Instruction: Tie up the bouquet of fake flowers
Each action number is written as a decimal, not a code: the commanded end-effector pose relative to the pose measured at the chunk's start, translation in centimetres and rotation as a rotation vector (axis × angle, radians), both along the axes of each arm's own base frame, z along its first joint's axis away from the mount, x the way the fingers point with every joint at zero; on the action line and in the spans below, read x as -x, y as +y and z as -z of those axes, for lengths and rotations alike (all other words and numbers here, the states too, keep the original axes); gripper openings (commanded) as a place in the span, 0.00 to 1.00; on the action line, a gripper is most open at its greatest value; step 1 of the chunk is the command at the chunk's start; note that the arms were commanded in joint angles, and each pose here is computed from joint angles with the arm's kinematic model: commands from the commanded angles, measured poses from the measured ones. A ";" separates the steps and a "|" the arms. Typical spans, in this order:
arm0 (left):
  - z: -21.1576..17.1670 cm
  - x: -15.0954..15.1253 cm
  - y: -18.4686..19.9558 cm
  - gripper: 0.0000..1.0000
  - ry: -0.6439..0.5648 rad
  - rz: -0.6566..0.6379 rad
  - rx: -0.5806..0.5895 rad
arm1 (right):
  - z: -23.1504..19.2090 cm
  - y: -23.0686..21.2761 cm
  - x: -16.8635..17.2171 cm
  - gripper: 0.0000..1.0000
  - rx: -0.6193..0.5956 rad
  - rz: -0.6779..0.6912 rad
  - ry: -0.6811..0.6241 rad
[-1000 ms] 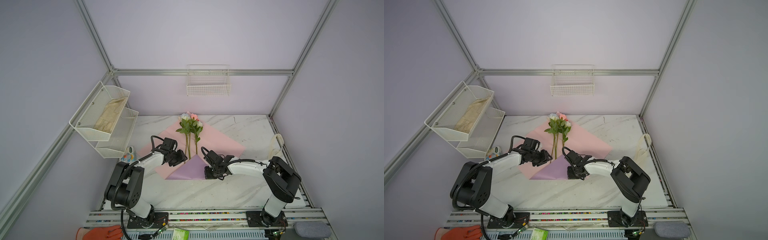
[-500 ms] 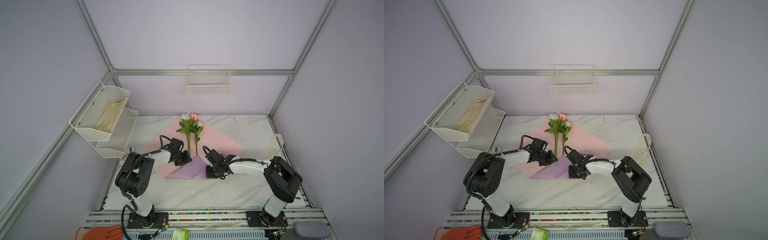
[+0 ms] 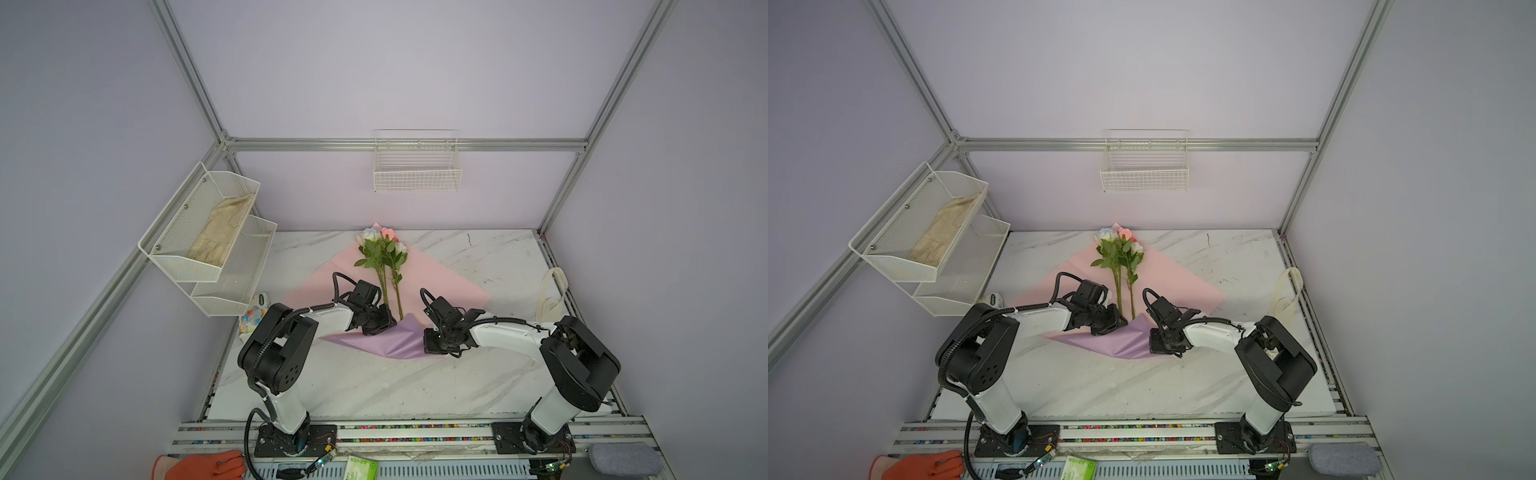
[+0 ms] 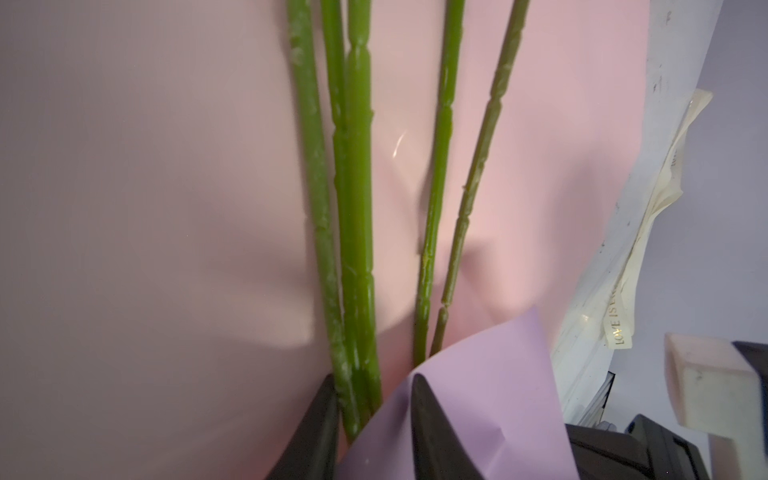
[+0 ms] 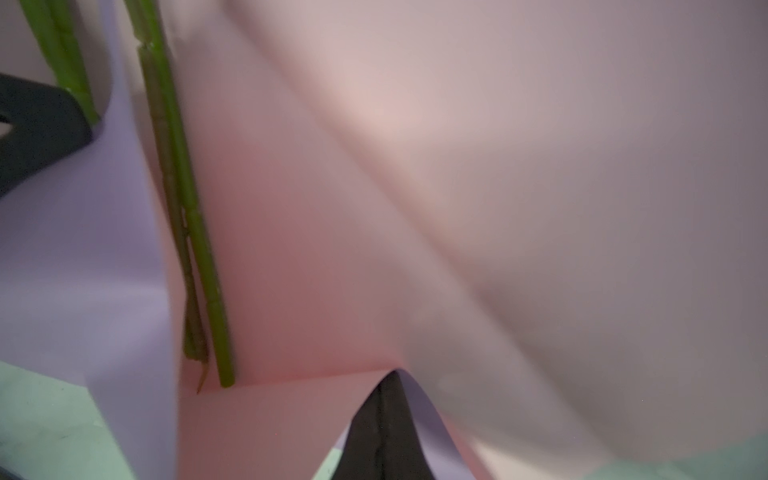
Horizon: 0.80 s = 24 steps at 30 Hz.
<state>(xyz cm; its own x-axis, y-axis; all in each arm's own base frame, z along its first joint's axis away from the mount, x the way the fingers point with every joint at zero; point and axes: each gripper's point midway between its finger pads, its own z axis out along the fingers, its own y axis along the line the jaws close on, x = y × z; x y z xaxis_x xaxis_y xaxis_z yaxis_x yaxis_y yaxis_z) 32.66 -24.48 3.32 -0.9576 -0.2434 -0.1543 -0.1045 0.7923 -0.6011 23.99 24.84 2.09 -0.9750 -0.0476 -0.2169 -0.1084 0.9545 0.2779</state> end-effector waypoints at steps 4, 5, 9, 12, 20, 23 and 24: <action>-4.2 -0.4 4.6 0.45 -0.080 -0.101 -0.212 | -0.4 -0.4 1.5 0.06 -0.012 -0.069 0.053; -5.0 -0.4 5.5 0.46 -0.096 -0.117 -0.239 | -1.4 0.4 1.2 0.10 -0.061 -0.066 0.033; -8.5 0.5 7.3 0.50 -0.186 -0.129 -0.275 | -4.0 2.5 0.6 0.23 -0.192 -0.075 -0.005; -11.2 2.0 5.4 0.48 -0.269 -0.055 -0.161 | -3.7 2.8 0.4 0.25 -0.203 -0.050 0.008; -8.0 6.0 -2.7 0.37 -0.181 0.272 0.021 | -4.8 0.6 -1.5 0.34 -0.247 0.092 -0.016; -5.0 5.7 -2.9 0.32 -0.112 0.251 -0.031 | -5.7 -1.6 -2.6 0.36 -0.281 0.150 -0.031; -4.1 5.5 -2.7 0.31 -0.095 0.239 -0.049 | -5.8 -3.0 -3.1 0.38 -0.285 0.198 -0.038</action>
